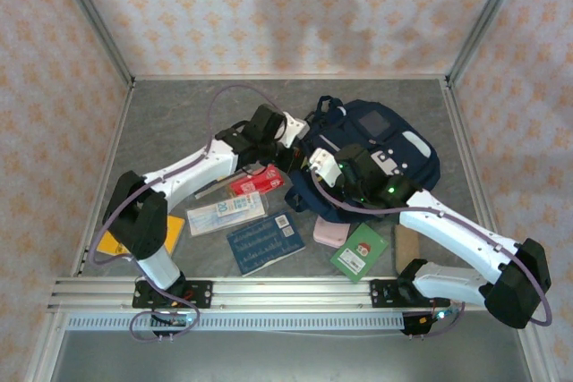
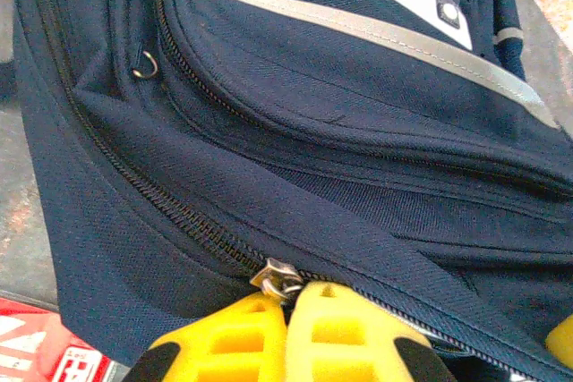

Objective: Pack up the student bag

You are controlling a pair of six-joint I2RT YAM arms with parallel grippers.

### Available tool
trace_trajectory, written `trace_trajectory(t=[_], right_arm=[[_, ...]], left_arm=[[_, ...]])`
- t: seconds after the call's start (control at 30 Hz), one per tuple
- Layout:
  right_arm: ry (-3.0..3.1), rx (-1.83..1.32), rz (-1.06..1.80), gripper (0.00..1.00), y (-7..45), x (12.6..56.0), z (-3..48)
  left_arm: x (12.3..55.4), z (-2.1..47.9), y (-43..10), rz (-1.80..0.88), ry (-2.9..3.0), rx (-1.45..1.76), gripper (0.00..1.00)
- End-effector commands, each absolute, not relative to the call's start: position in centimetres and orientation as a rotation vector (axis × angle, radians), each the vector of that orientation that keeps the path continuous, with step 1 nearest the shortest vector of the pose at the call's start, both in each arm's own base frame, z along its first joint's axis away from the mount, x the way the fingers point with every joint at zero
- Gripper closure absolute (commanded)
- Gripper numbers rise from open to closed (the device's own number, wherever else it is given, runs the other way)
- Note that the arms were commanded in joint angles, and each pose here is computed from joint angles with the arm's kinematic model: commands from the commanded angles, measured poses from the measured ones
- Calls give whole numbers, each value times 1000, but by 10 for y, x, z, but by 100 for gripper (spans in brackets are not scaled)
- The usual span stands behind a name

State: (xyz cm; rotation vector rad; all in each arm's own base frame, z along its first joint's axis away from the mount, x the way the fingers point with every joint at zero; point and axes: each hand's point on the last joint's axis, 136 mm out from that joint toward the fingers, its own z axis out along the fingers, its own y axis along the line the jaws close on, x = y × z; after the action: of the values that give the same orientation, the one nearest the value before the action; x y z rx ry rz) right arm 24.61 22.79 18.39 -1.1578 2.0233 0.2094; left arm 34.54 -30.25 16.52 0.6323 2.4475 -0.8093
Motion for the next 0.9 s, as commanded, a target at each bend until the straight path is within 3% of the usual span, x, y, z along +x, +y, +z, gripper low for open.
trace_trajectory(t=[0.0, 0.37, 0.57, 0.87], right_arm=[[2050, -1264, 244, 100, 228, 224, 174], [2052, -1261, 223, 100, 225, 224, 171], [2048, -1285, 210, 100, 222, 221, 172], [2030, -1329, 218, 100, 222, 213, 178]], left_arm=[[391, 176, -279, -827, 2473, 357, 100], [385, 182, -284, -1028, 2534, 277, 100], [383, 191, -275, -909, 2564, 467, 100], [401, 186, -240, -507, 2580, 616, 100]])
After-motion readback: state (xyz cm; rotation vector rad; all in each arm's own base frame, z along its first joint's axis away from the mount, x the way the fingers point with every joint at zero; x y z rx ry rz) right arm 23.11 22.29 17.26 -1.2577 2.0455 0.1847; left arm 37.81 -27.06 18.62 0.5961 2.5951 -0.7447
